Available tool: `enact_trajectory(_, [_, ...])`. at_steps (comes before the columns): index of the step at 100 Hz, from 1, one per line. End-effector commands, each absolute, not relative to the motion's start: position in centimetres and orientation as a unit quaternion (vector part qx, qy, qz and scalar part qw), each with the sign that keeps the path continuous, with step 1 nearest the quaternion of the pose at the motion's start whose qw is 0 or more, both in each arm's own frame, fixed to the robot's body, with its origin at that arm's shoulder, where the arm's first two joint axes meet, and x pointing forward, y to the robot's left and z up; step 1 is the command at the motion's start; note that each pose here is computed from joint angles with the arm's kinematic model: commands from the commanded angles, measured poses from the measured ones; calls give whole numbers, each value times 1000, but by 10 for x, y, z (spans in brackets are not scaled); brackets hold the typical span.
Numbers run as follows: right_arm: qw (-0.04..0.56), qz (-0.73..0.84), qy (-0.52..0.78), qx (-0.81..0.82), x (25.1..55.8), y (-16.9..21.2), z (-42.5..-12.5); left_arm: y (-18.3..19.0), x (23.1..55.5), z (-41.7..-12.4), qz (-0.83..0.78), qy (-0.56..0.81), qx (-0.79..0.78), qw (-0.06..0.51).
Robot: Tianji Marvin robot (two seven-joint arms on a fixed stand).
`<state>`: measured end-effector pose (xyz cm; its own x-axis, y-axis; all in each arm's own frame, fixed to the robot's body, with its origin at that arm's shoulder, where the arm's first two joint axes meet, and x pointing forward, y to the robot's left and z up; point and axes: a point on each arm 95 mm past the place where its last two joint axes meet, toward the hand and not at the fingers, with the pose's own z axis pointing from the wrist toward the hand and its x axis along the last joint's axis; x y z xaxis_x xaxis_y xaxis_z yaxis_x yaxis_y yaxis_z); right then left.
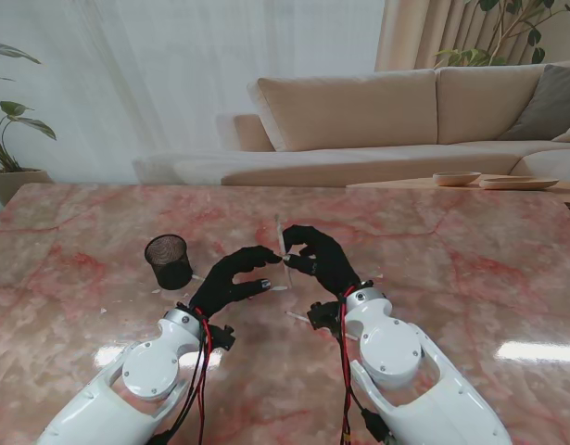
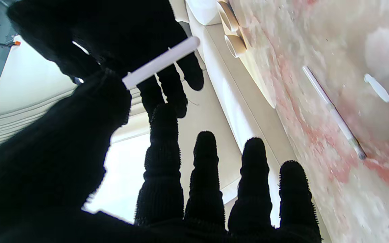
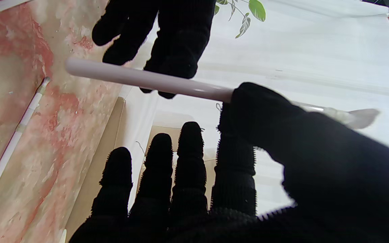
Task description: Insert makeup brushes into the holder
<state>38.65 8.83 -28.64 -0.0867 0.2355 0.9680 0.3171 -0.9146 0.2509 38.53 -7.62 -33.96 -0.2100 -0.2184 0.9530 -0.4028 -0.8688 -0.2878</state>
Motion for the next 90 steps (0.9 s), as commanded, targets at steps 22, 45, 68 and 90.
enact_trajectory(22, [51, -706, -217, -673, 386, 94, -291, -84, 384, -339, 736, -252, 623, 81])
enact_trajectory(45, [68, -705, -223, -669, 386, 96, -294, -87, 384, -338, 739, -241, 623, 88])
enact_trajectory(68, [77, -705, -228, -667, 386, 96, -295, -87, 383, -337, 743, -225, 625, 85])
enact_trajectory(90, [84, -703, -231, -668, 386, 98, -297, -87, 382, -337, 743, -226, 623, 91])
